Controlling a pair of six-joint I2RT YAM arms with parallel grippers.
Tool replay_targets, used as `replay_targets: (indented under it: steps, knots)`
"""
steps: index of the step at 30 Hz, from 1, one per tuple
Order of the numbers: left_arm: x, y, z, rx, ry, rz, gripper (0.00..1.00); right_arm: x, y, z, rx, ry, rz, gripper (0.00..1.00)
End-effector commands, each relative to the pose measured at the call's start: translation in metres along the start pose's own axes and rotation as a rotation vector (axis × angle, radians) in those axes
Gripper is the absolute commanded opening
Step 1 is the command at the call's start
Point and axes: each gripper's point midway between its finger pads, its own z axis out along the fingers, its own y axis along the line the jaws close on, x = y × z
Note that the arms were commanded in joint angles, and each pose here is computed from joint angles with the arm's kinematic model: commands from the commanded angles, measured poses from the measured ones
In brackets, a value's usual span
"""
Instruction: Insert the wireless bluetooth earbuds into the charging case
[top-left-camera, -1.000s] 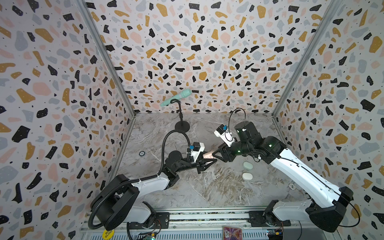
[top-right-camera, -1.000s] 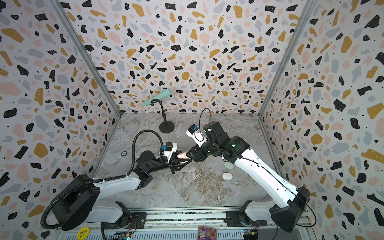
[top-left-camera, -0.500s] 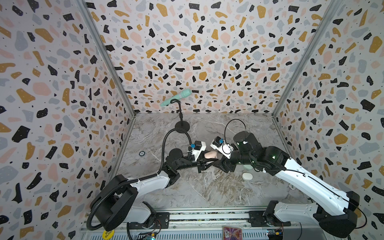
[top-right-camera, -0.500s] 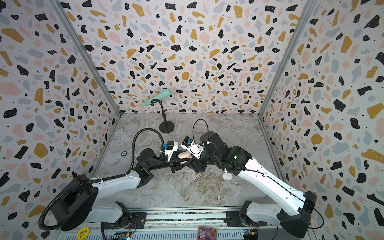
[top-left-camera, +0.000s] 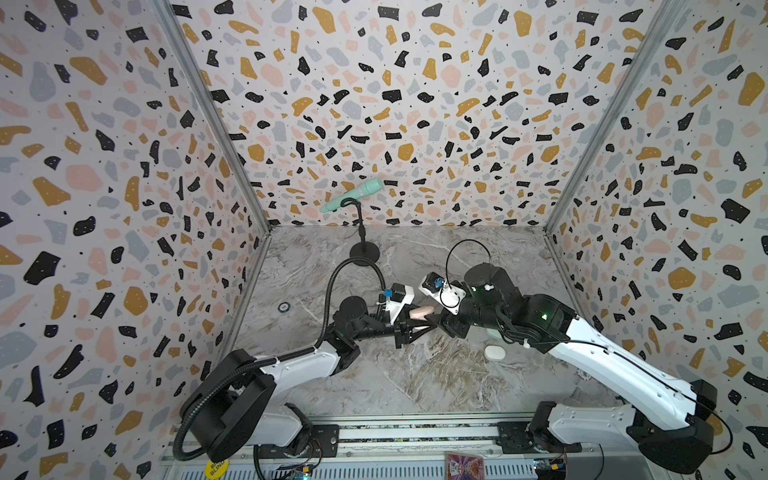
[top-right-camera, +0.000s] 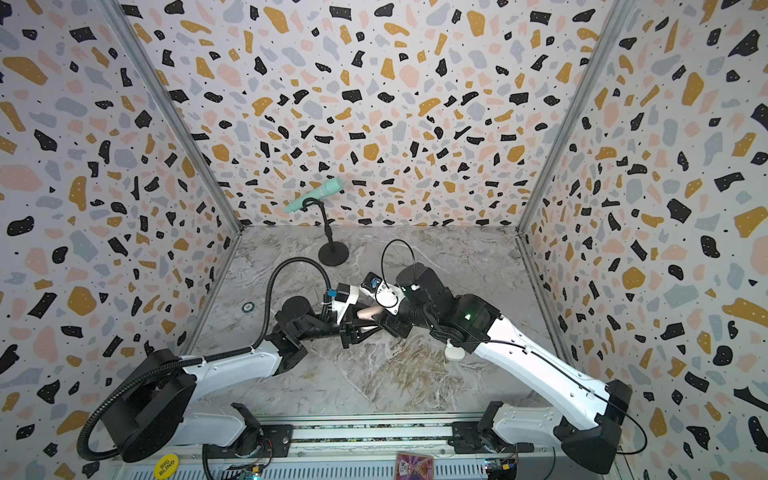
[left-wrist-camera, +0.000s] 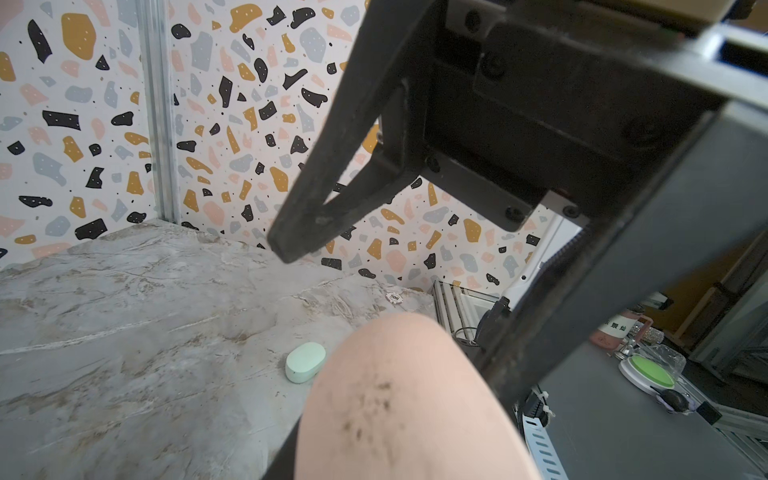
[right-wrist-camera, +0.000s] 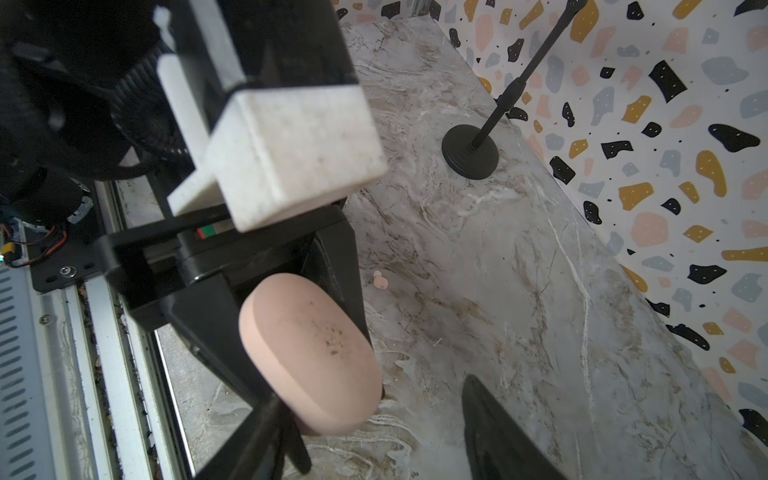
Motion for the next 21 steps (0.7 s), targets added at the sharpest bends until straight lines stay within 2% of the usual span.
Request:
replay_targets:
  steps: [1, 6, 16, 21]
  knots:
    - [-0.025, -0.01, 0.001, 0.043, -0.05, 0.069, 0.29, -0.013, -0.001, -0.004, 0.012, -0.038, -0.039, 0.63]
    - [-0.023, -0.011, 0.003, 0.051, -0.043, 0.064, 0.29, -0.019, 0.006, -0.003, -0.032, -0.066, -0.049, 0.54]
    - [-0.019, -0.011, 0.004, 0.057, -0.032, 0.057, 0.29, -0.017, 0.016, -0.001, -0.089, -0.058, -0.07, 0.29]
    - [-0.019, -0.01, 0.004, 0.052, -0.03, 0.057, 0.3, -0.016, 0.018, -0.001, -0.099, -0.06, -0.079, 0.21]
